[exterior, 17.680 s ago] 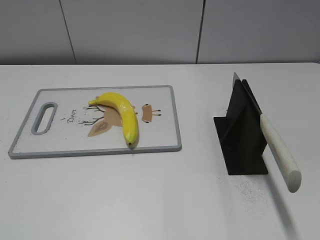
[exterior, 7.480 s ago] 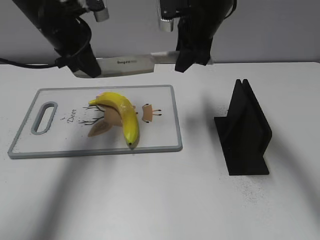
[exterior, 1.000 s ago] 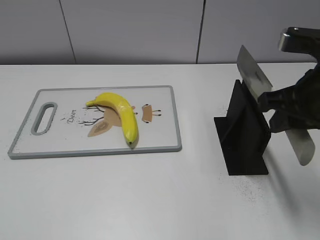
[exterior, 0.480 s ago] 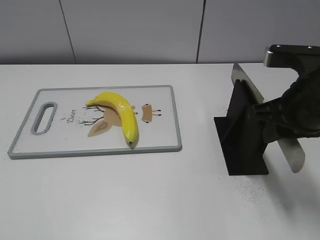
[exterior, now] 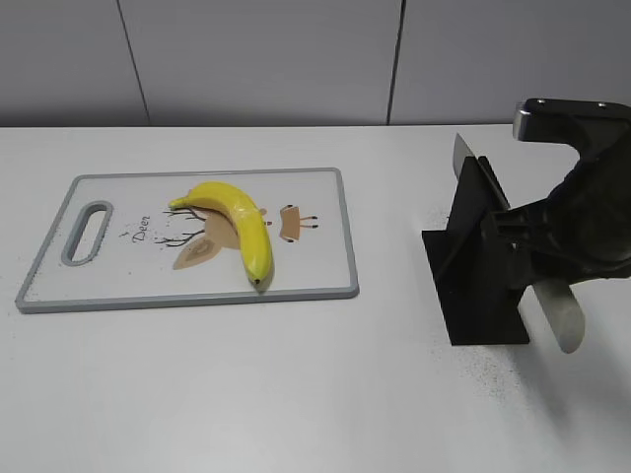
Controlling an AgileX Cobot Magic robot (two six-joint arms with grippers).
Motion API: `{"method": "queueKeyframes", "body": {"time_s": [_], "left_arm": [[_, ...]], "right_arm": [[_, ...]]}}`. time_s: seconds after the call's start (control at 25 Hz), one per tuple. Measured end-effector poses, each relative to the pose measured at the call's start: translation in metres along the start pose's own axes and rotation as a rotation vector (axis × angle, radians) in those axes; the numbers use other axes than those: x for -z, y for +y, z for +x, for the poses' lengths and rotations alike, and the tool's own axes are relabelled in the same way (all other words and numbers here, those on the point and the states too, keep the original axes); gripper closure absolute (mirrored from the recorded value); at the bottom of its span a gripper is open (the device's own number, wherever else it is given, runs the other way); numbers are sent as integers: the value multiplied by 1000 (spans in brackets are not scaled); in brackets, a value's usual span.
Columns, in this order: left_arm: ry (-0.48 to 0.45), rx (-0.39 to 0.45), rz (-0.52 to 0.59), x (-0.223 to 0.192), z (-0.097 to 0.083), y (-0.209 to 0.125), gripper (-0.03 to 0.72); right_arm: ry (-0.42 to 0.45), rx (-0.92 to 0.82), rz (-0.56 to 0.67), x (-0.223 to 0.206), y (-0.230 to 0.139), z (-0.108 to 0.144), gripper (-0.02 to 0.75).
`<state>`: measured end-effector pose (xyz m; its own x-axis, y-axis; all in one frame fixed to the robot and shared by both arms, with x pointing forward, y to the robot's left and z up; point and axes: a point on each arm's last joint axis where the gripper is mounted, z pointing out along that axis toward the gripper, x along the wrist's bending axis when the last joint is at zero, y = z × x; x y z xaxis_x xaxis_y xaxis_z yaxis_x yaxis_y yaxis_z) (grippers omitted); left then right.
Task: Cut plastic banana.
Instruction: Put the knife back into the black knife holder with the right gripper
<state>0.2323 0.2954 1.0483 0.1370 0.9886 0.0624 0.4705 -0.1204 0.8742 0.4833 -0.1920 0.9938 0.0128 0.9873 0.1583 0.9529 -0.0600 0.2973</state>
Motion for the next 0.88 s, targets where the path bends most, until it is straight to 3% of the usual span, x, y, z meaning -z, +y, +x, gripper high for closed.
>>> {"method": "queueKeyframes", "body": {"time_s": [0.16, 0.24, 0.36, 0.56, 0.88], "left_arm": [[0, 0, 0, 0, 0, 0, 125], [0, 0, 0, 0, 0, 0, 125], [0, 0, 0, 0, 0, 0, 125], [0, 0, 0, 0, 0, 0, 125], [0, 0, 0, 0, 0, 0, 125]], "right_arm": [[3, 2, -5, 3, 0, 0, 166], [16, 3, -33, 13, 2, 1, 104], [49, 27, -123, 38, 8, 4, 95], [86, 240, -280, 85, 6, 3, 100], [85, 375, -343, 130, -40, -17, 129]]}}
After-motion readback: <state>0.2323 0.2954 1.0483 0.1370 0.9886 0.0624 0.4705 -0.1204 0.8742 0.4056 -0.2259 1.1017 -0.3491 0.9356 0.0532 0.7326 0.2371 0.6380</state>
